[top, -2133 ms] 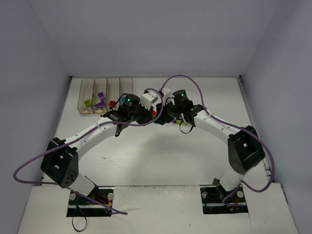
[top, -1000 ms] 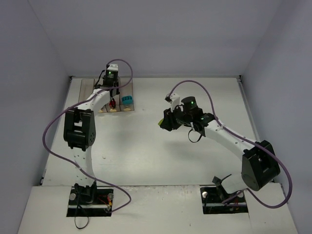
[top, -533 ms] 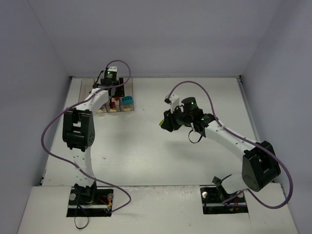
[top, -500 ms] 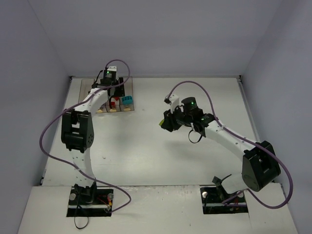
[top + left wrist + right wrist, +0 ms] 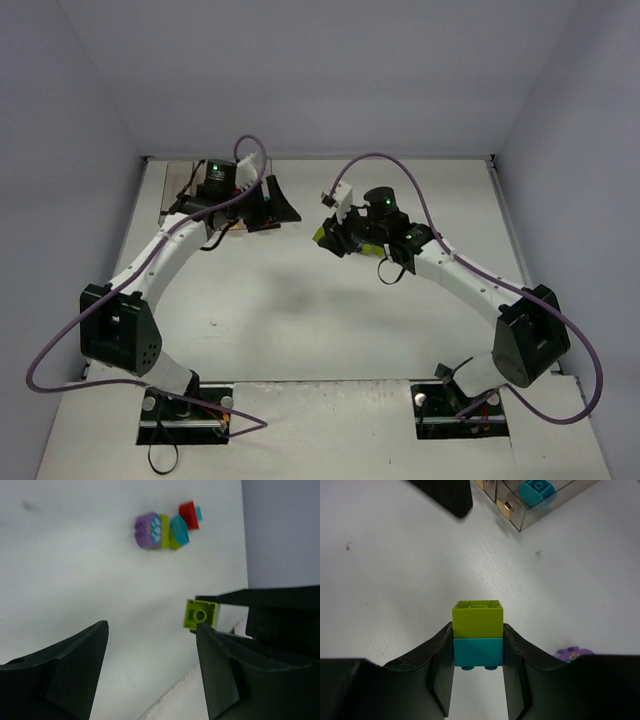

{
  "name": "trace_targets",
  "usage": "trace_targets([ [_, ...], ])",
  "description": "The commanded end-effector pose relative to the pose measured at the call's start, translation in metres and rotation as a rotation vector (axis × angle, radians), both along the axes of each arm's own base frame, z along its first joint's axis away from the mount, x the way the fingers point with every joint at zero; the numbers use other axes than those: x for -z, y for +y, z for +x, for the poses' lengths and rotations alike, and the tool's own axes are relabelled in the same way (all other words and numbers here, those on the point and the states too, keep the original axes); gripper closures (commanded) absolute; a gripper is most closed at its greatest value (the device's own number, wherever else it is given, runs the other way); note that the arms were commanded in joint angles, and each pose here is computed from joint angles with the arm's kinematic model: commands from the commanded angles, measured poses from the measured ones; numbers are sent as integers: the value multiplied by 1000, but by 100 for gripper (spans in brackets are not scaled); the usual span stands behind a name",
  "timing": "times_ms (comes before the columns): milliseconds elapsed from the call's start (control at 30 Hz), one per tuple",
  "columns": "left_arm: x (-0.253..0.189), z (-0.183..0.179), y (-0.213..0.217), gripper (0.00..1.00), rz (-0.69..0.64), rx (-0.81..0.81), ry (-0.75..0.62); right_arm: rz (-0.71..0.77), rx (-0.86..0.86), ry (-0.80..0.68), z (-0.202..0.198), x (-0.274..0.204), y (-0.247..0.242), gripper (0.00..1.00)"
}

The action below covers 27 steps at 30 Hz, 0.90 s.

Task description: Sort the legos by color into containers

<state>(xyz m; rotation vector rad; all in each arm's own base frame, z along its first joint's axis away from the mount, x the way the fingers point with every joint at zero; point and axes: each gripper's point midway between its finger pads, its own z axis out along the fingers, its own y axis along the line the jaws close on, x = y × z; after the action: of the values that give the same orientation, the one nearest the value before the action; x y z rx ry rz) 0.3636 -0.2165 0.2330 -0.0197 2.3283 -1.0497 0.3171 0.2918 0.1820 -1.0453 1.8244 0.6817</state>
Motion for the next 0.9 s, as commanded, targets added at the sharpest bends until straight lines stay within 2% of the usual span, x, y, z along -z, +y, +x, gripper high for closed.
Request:
trace_targets([
  [0,-31,-43,-44,35,-133,169,-14,84,-83,-146,10,-46,28,94],
  [233,-42,-51,-60,33,-191,214,-46,123,-133,-182,7,-65,43,93],
  [433,-41,-52,-58,33,-174,223,-64,146,-148,-182,4,-69,46,93],
  [533,-36,-52,-60,43,-182,229,-58,151,-152,-184,3,-71,46,93],
  [567,-35,-52,-61,53,-183,228,-56,151,-151,-186,3,-71,46,93],
  [633,-33,-51,-61,63,-185,233,-56,150,-147,-188,3,-71,45,93],
  [767,-34,-51,-63,71,-188,248,-55,147,-145,-177,2,-66,44,92],
  [800,-34,-51,-63,82,-190,249,-53,147,-147,-176,1,-66,44,92],
  [833,-34,-52,-64,86,-193,254,-53,146,-146,-172,1,-65,44,91],
  [867,-36,-52,-64,89,-196,259,-56,146,-147,-175,0,-66,44,85],
])
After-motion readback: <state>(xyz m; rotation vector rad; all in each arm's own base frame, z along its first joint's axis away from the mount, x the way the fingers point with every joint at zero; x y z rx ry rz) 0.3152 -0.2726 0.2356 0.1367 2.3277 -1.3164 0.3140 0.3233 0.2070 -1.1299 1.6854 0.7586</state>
